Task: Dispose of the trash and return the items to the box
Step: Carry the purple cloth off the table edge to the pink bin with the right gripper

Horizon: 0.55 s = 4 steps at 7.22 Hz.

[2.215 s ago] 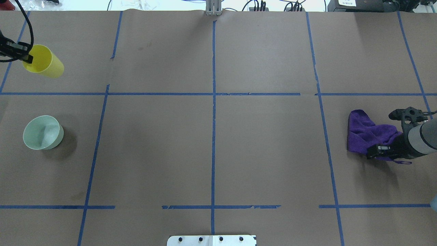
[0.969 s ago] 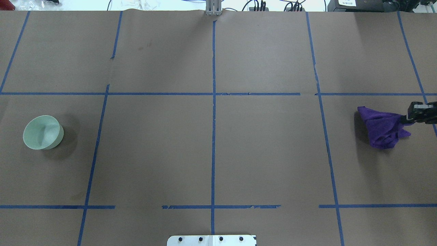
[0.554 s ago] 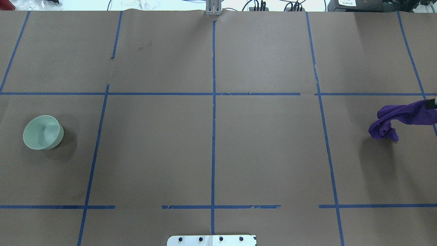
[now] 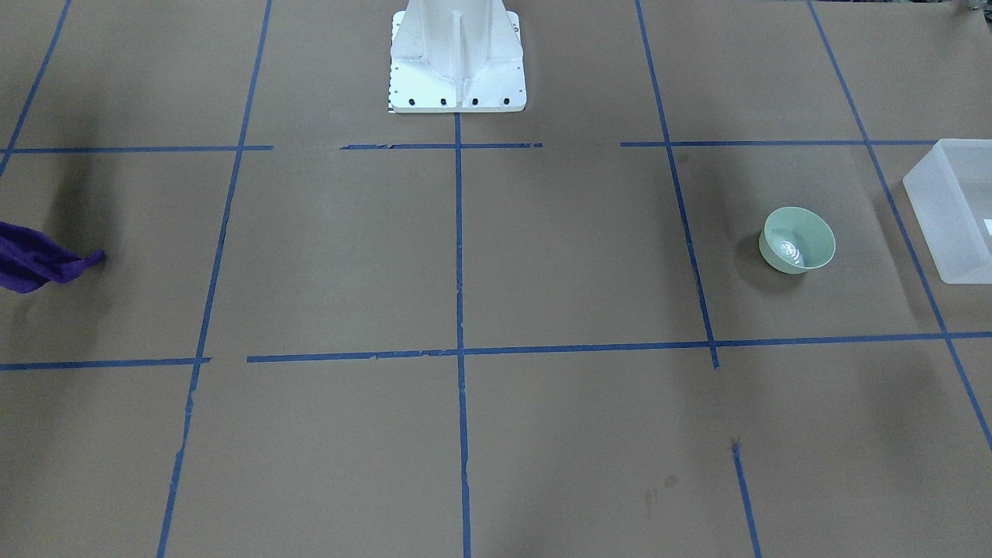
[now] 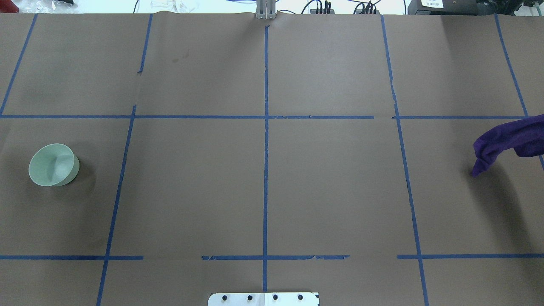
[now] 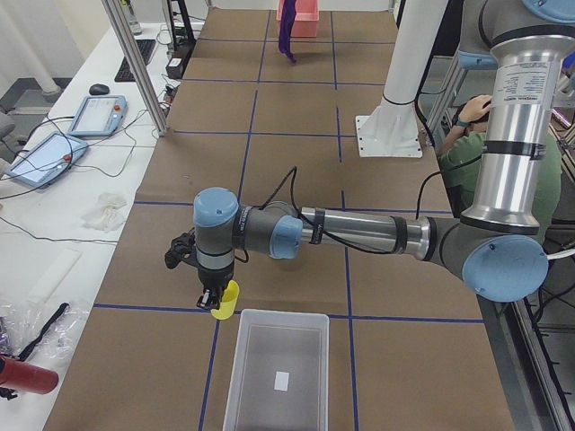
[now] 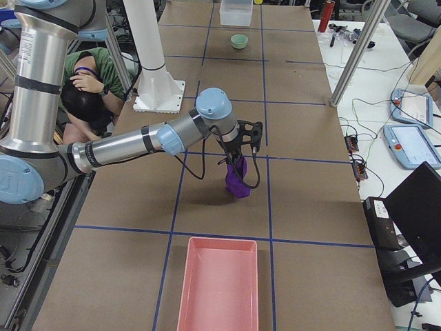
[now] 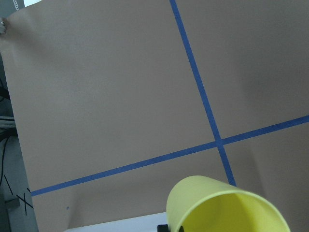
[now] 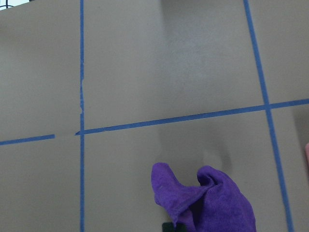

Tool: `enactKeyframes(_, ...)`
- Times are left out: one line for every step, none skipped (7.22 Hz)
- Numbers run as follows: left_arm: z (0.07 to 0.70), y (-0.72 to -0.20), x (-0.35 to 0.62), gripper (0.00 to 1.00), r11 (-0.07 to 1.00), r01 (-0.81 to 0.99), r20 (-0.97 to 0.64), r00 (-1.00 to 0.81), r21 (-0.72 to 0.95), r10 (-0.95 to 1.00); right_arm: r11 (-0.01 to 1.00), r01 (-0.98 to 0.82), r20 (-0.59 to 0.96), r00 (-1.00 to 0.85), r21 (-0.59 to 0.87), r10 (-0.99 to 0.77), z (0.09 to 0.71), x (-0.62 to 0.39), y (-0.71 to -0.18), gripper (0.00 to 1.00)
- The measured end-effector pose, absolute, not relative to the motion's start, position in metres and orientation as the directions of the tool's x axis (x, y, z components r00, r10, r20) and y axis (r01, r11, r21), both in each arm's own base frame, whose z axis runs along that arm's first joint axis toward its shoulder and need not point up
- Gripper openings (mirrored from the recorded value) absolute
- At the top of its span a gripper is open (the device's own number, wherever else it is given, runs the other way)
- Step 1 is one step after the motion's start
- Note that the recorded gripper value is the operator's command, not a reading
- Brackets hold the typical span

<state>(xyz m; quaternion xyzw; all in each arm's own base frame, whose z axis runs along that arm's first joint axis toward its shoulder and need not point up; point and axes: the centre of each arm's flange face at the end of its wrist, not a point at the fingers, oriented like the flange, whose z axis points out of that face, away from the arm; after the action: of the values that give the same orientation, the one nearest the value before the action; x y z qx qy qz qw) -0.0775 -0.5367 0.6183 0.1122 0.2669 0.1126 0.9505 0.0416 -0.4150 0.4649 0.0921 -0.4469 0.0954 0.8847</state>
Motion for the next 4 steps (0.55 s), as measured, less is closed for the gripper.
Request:
enactKeyframes(0.62,-0.536,-0.08,0.0,0.95,-0.151,-0.483,0.833,0.272,0.27,0.973,-0.194,0.758,0.652,0.121,0.035,0.469,0.068,-0.425,0.0)
enactKeyframes(0.625,-0.534,-0.082,0.0,0.953,-0.147,-0.49,0.831,0.263,0.263,0.981,-0.126,0.696,0.718,0.148,-0.013,0.474,0.099,-0.434,0.0)
enactKeyframes(0.639,-0.527,-0.082,0.0,0.96,-0.143,-0.515,0.82,0.24,0.251,0.986,-0.073,0.649,0.76,0.153,-0.044,0.478,0.132,-0.444,0.0)
enactKeyframes(0.661,-0.509,-0.08,0.0,0.969,-0.142,-0.553,0.8,0.204,0.233,0.988,-0.045,0.627,0.777,0.149,-0.06,0.485,0.161,-0.451,0.0)
